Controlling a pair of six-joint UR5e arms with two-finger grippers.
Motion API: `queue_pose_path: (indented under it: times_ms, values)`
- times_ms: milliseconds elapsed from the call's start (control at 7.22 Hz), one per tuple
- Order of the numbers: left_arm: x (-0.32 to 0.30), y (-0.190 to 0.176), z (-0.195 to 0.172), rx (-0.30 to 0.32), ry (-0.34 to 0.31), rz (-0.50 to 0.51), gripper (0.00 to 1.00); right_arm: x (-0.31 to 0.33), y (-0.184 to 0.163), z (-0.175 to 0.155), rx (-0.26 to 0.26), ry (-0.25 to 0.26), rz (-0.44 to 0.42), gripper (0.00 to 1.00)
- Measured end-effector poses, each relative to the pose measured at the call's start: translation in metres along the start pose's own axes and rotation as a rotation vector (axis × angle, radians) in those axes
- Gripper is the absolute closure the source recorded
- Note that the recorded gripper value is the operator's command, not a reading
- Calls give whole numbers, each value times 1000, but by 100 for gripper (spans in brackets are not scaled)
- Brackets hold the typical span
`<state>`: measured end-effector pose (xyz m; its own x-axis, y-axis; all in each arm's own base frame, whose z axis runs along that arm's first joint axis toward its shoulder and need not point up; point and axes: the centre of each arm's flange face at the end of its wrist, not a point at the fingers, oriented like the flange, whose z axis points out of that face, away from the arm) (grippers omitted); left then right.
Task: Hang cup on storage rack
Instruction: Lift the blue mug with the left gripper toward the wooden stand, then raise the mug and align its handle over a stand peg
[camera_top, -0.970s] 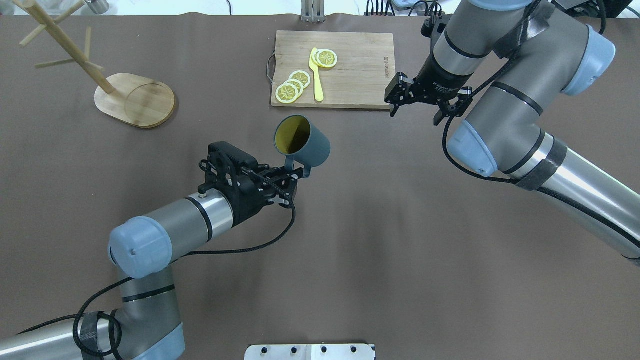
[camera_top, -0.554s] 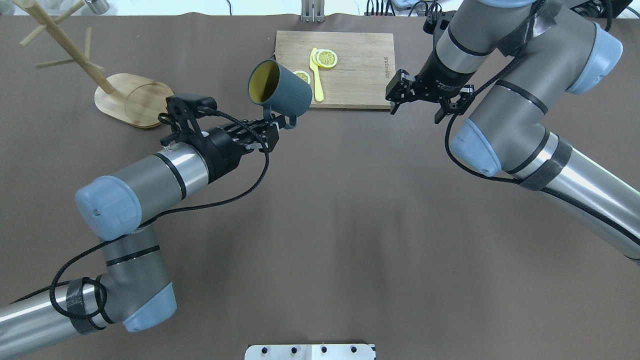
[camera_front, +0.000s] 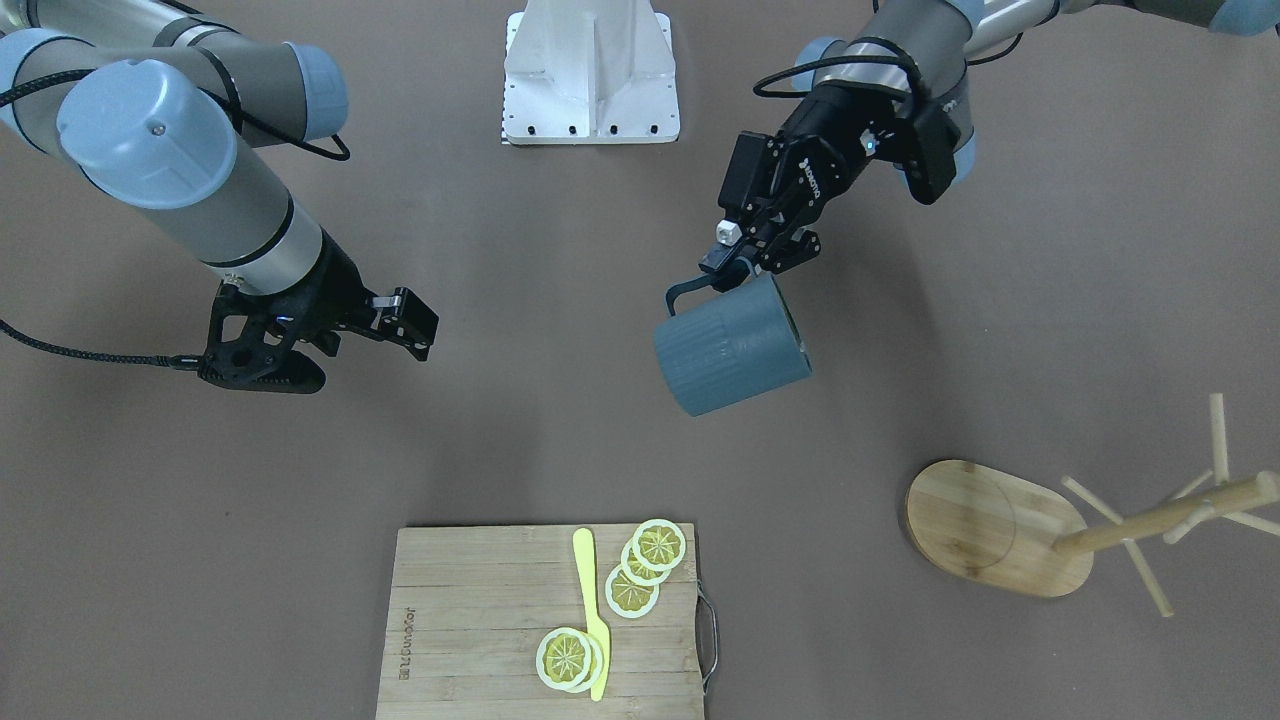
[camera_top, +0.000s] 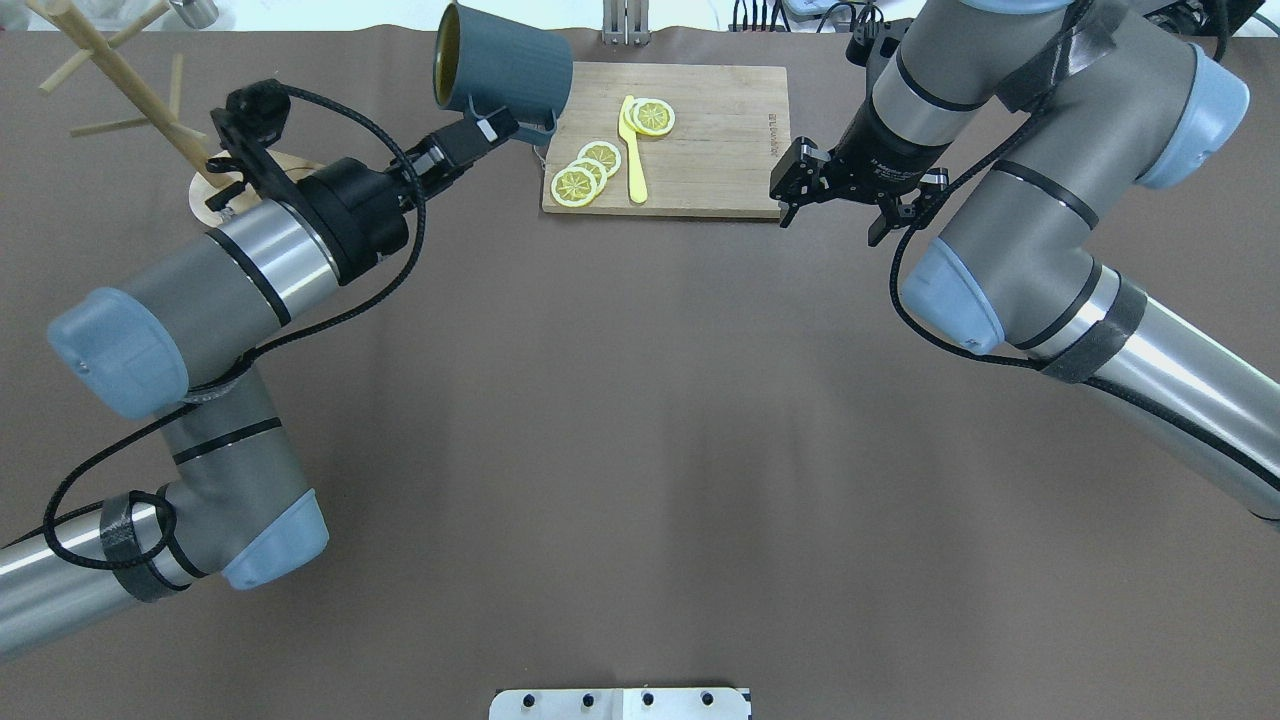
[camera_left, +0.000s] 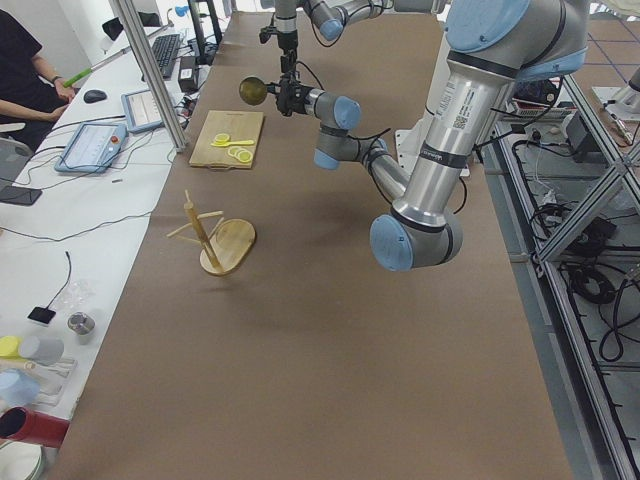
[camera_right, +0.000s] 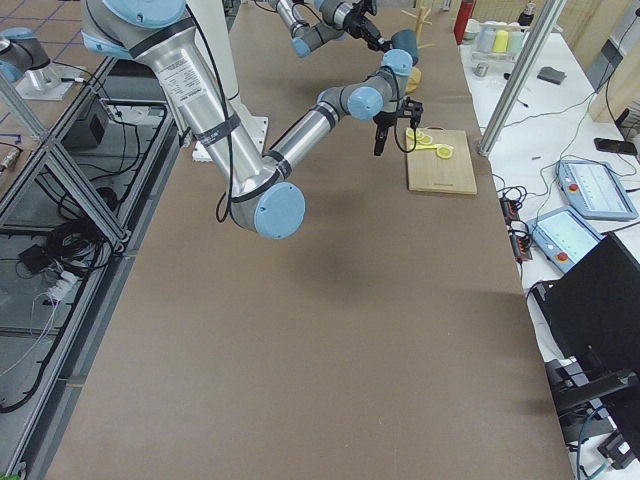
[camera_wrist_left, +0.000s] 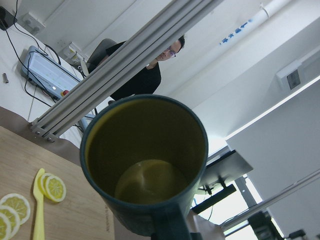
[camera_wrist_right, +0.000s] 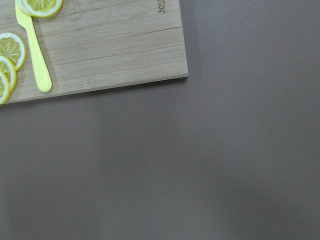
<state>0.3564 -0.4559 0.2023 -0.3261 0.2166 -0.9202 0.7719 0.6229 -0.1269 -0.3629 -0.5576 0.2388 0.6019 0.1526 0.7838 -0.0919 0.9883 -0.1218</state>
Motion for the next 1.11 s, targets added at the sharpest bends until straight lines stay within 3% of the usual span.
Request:
queue_pose_path:
  times_ms: [277,693,1108]
  values:
    - [-8,-44,-7,80,72,-189,100,1,-1,2,-1,4,-2,0]
    - [-67,-81,-24,162,262,-394,100,2,-3,0,3,3,2,0]
    - [-96,-121,-43,255,337,-675,100,-1,-2,-3,6,-2,2,0]
